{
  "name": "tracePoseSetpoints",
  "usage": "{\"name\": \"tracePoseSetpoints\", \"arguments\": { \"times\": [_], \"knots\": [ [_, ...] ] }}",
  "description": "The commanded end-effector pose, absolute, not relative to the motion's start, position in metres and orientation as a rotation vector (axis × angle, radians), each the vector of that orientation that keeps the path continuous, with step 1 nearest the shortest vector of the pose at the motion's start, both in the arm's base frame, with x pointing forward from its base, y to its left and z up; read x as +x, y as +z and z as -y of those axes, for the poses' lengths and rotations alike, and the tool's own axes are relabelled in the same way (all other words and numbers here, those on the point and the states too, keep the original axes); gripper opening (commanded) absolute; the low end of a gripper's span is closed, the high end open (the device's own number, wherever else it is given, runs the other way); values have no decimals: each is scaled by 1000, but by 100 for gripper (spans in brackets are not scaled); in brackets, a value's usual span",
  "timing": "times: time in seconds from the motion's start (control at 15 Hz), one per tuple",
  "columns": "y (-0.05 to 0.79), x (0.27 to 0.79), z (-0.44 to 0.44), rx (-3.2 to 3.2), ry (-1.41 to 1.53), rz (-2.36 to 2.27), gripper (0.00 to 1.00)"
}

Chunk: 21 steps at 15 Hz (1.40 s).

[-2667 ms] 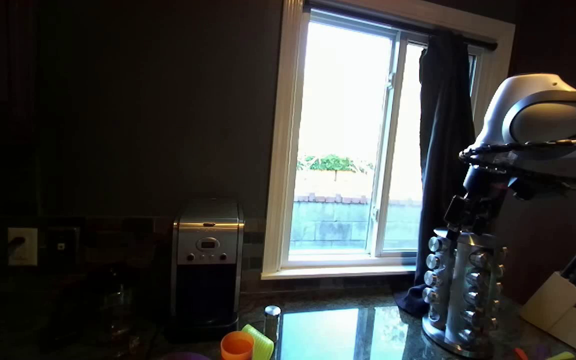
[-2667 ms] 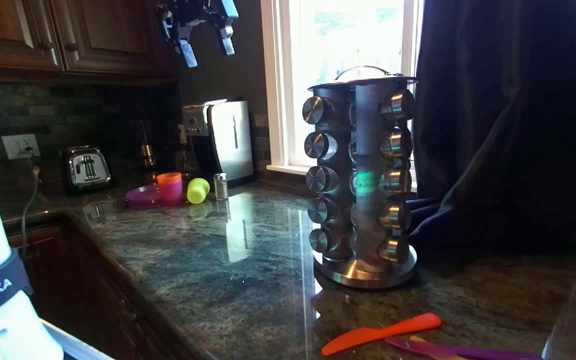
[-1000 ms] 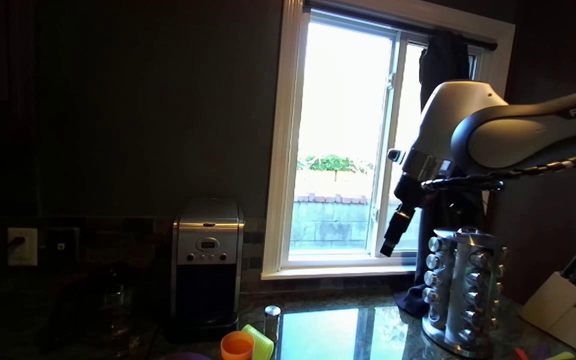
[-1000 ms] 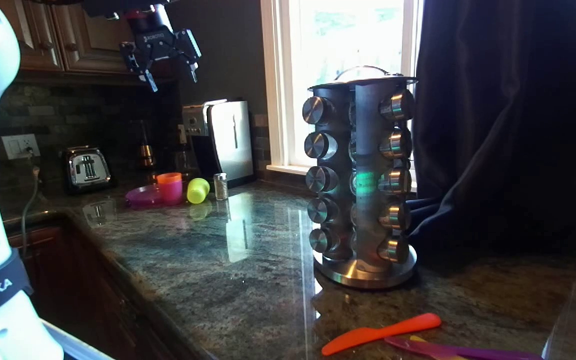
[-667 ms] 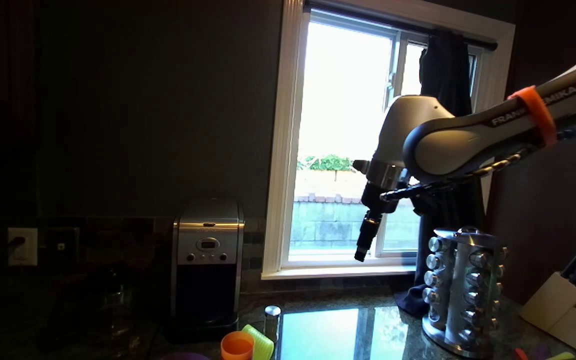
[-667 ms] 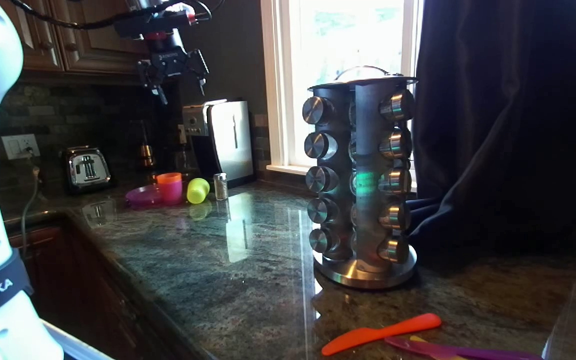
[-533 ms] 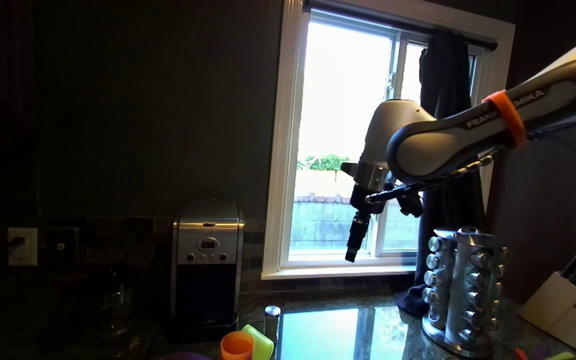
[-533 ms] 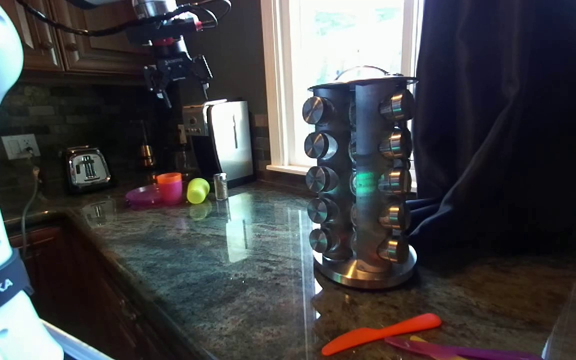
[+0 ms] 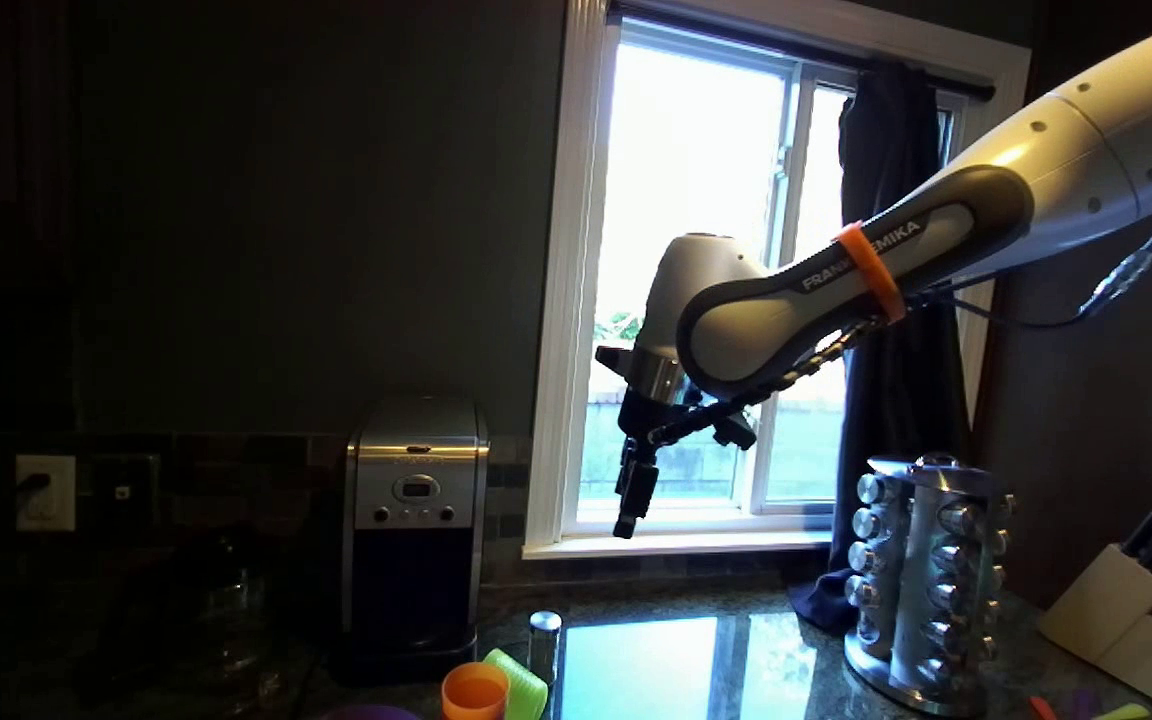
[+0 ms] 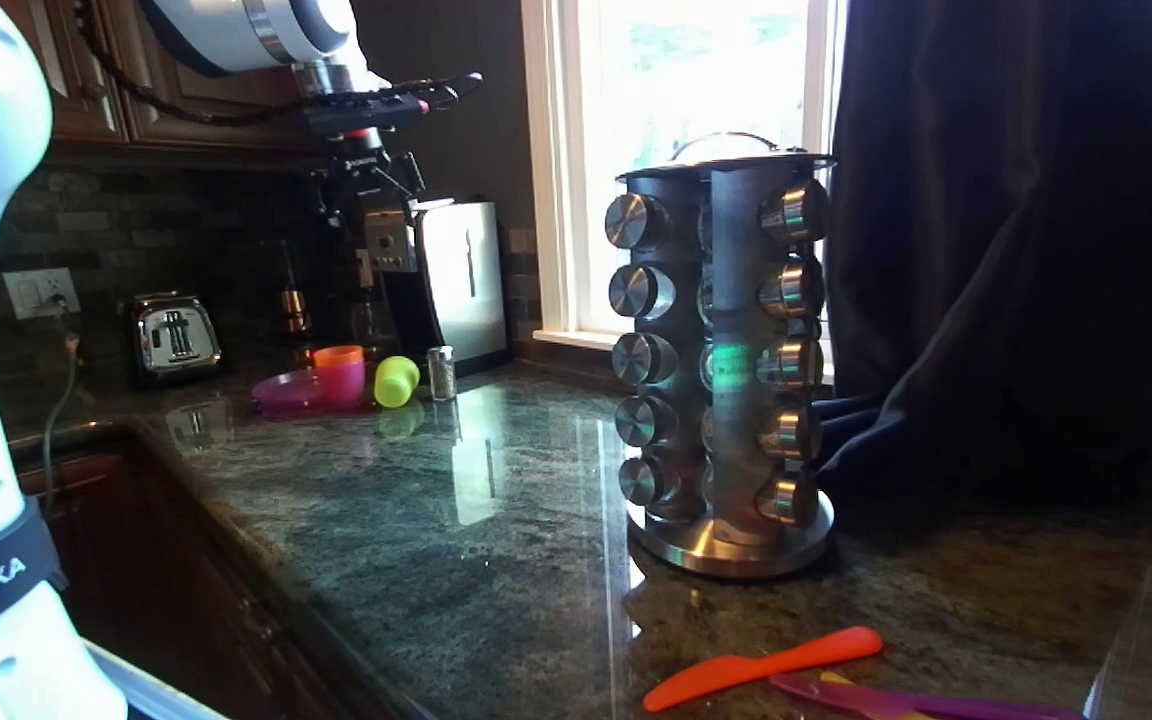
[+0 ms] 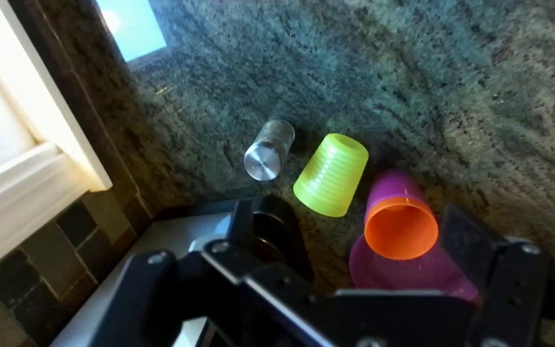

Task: Pick up the spice bottle next to the coffee machine and place it on the spice rack

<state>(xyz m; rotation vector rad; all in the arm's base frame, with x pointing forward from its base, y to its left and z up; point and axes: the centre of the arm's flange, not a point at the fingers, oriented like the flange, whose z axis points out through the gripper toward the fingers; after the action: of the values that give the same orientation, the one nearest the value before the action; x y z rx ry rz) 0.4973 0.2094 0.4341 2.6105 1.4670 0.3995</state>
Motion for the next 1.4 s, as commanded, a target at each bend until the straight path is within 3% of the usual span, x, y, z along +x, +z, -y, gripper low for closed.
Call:
{"name": "tracePoseSetpoints", "arguments": {
  "times": [0.0, 0.27, 0.33, 1.0, 1.33],
  "knots": [
    [411, 528, -223, 2526, 439, -1603, 100],
    [385, 550, -225, 2549, 372, -1571, 100],
    [395, 532, -220, 2537, 410, -1589, 100],
    [386, 546, -220, 2548, 399, -1581, 100],
    [366, 574, -226, 2505, 369, -1637, 100]
  ]
}}
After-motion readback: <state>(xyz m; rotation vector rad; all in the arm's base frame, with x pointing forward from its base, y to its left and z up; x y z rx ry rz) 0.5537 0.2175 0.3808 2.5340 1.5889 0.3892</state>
